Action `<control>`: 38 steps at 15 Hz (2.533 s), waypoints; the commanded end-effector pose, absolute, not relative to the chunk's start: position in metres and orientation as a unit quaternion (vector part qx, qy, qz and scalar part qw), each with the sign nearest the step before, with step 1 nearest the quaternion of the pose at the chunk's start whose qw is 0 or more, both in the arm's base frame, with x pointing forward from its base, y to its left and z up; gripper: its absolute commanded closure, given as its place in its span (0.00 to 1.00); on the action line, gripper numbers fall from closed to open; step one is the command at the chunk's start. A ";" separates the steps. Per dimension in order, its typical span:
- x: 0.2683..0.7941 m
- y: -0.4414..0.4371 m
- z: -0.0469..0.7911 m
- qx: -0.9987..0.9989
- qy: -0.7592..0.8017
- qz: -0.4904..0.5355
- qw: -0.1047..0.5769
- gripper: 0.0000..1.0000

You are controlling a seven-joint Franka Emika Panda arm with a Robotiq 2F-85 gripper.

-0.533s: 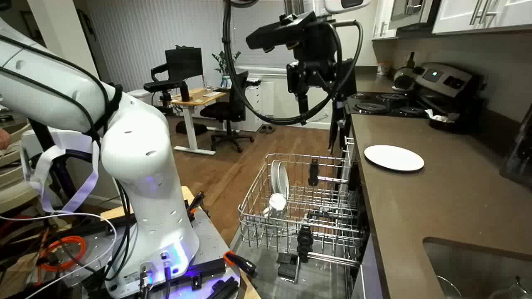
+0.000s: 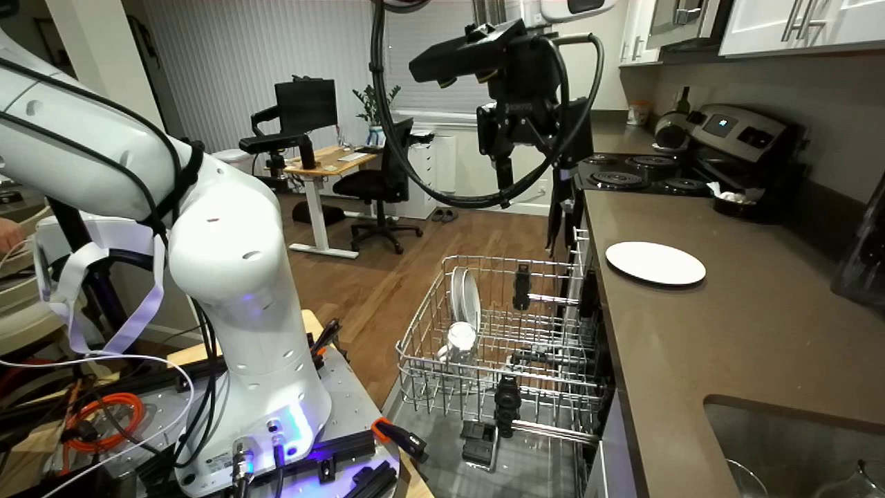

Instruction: Get the plate on the counter and put on the plate dryer

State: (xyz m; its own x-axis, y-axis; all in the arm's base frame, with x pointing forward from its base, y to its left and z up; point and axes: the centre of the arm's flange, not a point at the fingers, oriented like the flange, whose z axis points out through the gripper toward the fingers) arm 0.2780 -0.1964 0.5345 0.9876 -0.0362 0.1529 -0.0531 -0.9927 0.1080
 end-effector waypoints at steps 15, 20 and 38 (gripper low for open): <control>0.327 -0.167 0.525 0.994 0.030 0.069 0.081 0.00; 0.392 -0.126 0.510 0.983 0.088 0.083 0.140 0.00; 0.621 -0.027 0.410 0.911 0.237 0.083 0.328 0.00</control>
State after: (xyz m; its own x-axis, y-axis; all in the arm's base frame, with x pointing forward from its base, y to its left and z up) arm 0.5844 -0.0320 0.4183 0.8676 0.4970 -0.0177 0.4003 -0.6769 0.6176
